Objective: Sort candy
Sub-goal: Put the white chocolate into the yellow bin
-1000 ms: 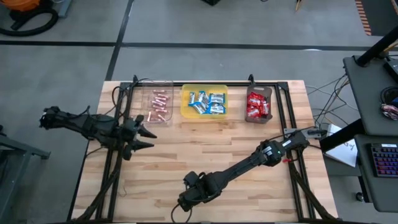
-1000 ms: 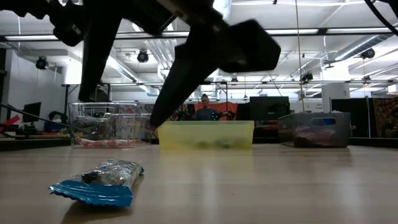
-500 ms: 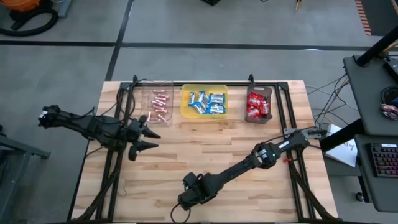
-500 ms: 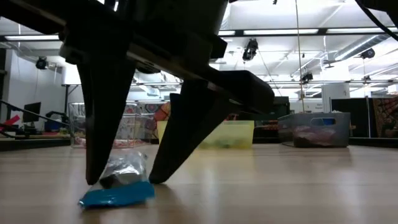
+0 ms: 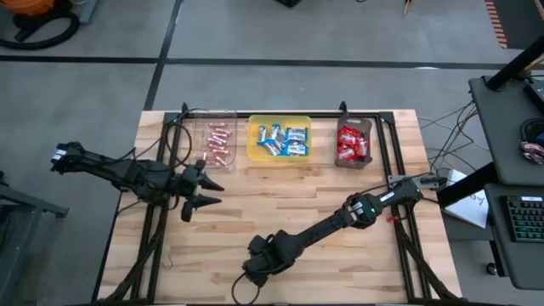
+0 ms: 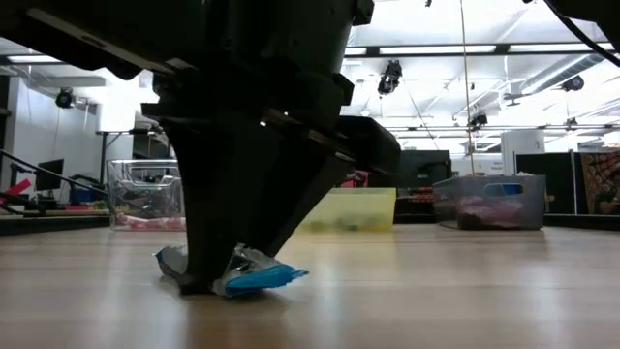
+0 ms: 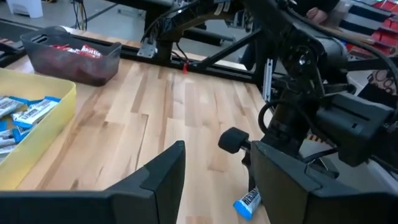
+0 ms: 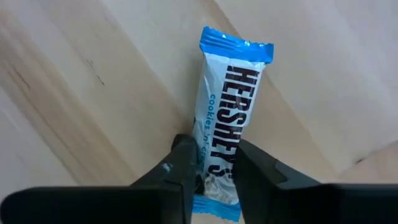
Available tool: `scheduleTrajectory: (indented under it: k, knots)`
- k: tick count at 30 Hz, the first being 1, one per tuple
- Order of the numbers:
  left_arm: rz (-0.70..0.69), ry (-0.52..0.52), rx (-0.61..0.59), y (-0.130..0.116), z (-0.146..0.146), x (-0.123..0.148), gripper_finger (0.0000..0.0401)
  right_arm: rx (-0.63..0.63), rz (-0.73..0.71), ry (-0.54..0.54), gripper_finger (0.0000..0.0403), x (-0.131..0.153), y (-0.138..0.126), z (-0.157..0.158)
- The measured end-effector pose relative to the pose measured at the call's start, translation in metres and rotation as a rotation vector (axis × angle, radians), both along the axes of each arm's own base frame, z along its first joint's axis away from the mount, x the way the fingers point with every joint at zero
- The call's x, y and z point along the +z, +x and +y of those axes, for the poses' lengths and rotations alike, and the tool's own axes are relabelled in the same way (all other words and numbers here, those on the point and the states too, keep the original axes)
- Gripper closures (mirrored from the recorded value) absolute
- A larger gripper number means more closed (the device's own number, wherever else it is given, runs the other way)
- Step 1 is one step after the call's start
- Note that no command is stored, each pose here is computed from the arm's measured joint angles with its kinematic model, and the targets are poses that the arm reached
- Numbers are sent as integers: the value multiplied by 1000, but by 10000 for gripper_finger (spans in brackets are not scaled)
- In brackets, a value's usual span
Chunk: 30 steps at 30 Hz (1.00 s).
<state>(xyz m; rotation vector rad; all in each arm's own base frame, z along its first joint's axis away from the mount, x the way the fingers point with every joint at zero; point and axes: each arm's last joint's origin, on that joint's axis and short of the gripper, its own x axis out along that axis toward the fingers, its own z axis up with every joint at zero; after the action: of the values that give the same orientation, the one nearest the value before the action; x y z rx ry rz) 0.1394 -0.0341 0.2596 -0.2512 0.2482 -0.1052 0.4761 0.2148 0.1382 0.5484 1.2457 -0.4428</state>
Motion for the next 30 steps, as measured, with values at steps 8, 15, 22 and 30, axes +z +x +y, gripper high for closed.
scheduleTrajectory:
  k: [8,15,22,30]
  knots:
    - [18,5,0,4,-1,-2,235,94,-37,-64,348,19,0,-6]
    - [12,3,-1,6,-2,1,235,237,-40,-104,349,61,-10,-18]
    - [-36,25,1,6,-1,15,235,421,-46,-211,349,129,-22,-75]
    - [-53,83,60,10,0,19,235,701,32,-486,349,176,-27,-210]
